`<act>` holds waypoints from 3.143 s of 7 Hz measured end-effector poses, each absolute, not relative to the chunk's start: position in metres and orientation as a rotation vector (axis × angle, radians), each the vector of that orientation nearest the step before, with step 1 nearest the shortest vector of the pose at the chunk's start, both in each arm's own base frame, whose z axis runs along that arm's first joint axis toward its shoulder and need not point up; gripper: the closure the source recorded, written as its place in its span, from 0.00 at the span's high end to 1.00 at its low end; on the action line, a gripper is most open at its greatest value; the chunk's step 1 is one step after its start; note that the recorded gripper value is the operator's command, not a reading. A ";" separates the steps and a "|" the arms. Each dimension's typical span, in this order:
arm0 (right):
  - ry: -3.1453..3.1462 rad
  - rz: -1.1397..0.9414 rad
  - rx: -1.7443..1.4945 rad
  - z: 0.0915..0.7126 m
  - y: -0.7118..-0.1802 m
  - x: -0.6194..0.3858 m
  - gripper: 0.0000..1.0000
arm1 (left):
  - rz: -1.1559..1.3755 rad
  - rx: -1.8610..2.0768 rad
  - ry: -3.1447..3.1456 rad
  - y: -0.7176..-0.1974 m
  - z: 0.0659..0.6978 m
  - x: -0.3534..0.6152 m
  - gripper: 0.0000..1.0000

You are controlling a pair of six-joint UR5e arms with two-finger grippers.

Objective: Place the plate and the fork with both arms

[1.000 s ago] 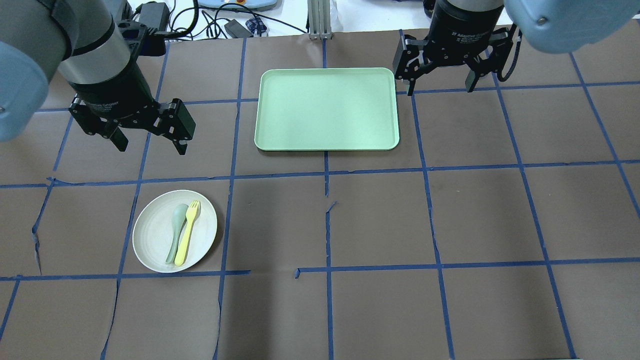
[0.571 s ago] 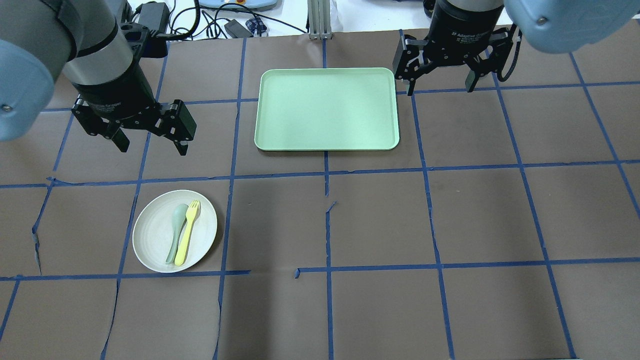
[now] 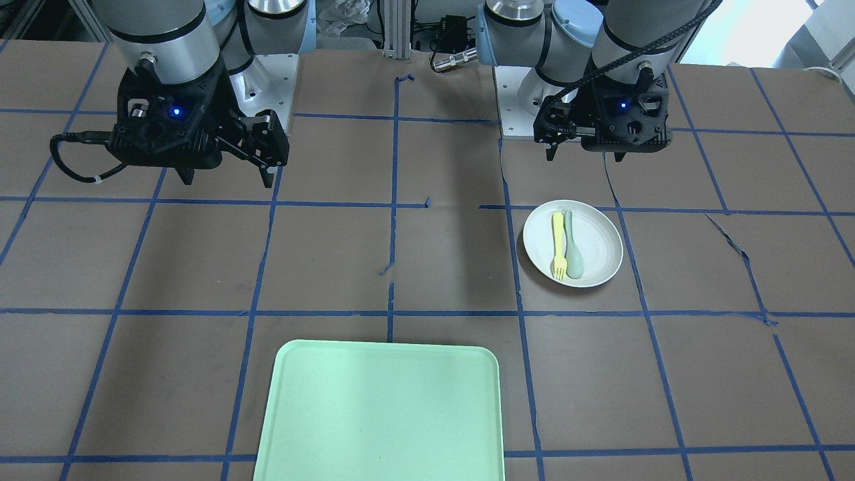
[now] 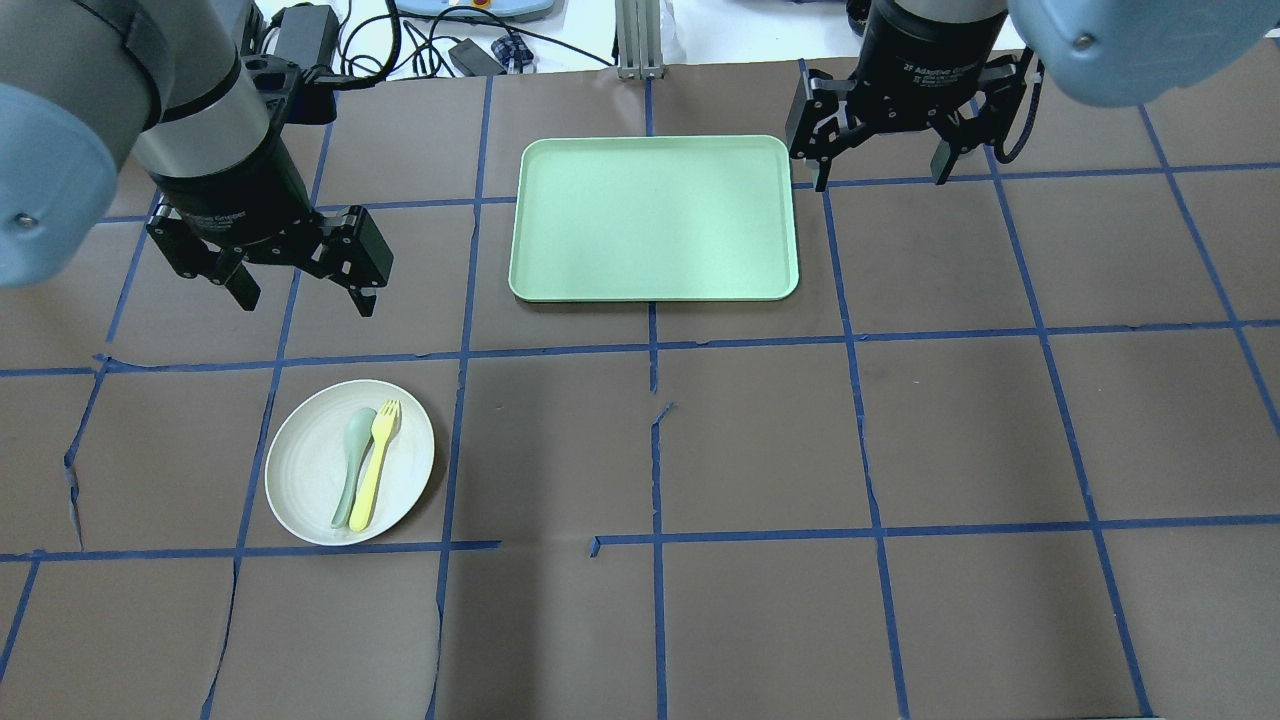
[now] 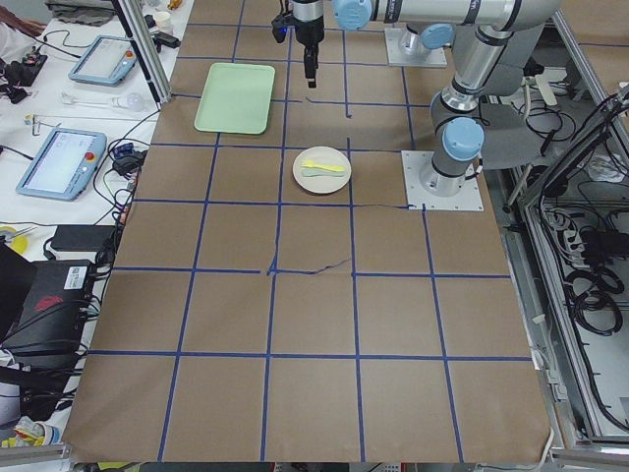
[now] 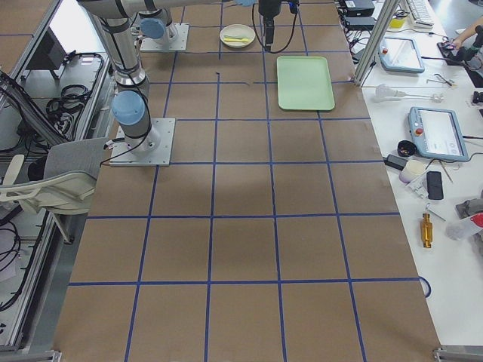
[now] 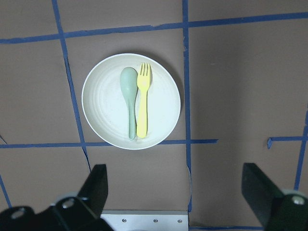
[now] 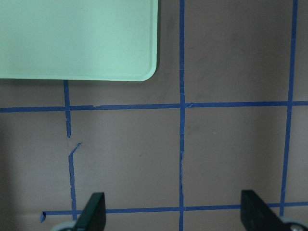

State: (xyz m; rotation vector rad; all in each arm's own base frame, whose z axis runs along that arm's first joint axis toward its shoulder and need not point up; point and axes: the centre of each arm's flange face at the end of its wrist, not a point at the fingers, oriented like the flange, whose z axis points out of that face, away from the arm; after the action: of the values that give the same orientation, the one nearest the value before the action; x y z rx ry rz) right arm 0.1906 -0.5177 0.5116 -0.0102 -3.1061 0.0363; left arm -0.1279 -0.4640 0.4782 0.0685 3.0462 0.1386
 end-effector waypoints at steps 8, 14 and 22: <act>-3.107 0.036 -0.011 0.511 -0.518 0.191 1.00 | 0.118 0.087 3.282 -0.471 0.353 0.077 1.00; -3.106 0.036 -0.010 0.512 -0.518 0.191 1.00 | 0.227 -0.049 3.514 -0.453 0.210 0.131 0.77; -3.104 0.034 -0.009 0.511 -0.517 0.191 1.00 | 0.402 -0.066 3.559 -0.448 0.163 0.129 0.00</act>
State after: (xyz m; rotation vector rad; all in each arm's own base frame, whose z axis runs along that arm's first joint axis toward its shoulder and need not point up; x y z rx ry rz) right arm 0.1907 -0.5175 0.5109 -0.0093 -3.1040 0.0338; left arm 0.1286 -0.4477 0.1633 -0.0664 3.5589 0.4020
